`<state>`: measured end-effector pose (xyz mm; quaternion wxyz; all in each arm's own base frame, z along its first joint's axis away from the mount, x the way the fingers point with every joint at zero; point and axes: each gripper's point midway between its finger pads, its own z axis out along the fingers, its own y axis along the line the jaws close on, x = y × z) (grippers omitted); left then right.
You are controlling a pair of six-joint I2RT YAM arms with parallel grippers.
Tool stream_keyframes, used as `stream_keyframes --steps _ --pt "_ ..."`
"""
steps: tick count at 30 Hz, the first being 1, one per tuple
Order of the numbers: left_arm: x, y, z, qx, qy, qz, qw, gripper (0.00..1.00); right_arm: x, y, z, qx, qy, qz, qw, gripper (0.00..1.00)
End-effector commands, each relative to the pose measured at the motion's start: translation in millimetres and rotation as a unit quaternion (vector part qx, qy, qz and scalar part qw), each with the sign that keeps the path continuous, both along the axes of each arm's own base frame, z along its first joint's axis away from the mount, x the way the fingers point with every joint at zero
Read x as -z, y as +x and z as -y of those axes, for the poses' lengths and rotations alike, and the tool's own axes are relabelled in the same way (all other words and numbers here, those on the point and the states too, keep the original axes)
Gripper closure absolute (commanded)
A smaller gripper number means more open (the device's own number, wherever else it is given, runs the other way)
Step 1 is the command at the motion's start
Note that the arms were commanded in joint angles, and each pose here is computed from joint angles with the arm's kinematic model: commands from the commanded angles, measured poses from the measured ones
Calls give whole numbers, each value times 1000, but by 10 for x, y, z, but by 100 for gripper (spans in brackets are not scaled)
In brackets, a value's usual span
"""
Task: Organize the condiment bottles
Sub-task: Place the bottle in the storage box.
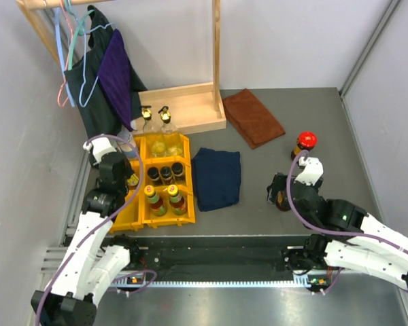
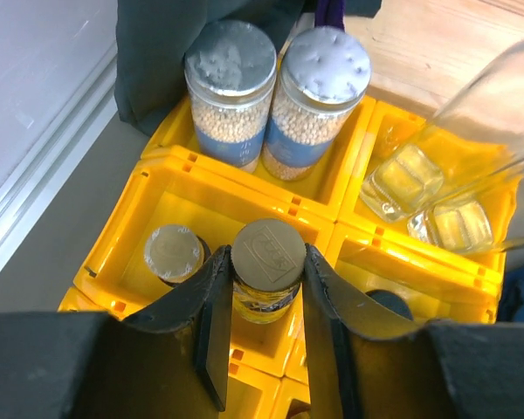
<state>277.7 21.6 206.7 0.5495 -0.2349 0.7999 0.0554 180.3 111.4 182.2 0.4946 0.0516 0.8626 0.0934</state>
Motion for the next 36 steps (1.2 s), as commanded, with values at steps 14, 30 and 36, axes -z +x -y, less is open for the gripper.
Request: stream_keyframes --steps 14,30,36 --pt "3 218 144 36 -2 87 996 100 -9 53 -22 6 7 10 1000 1" --pt "43 204 242 56 -11 89 994 33 -20 61 -15 7 5 12 1000 1" --pt "-45 197 268 61 -16 89 994 18 -41 55 9 10 3 10 1000 1"
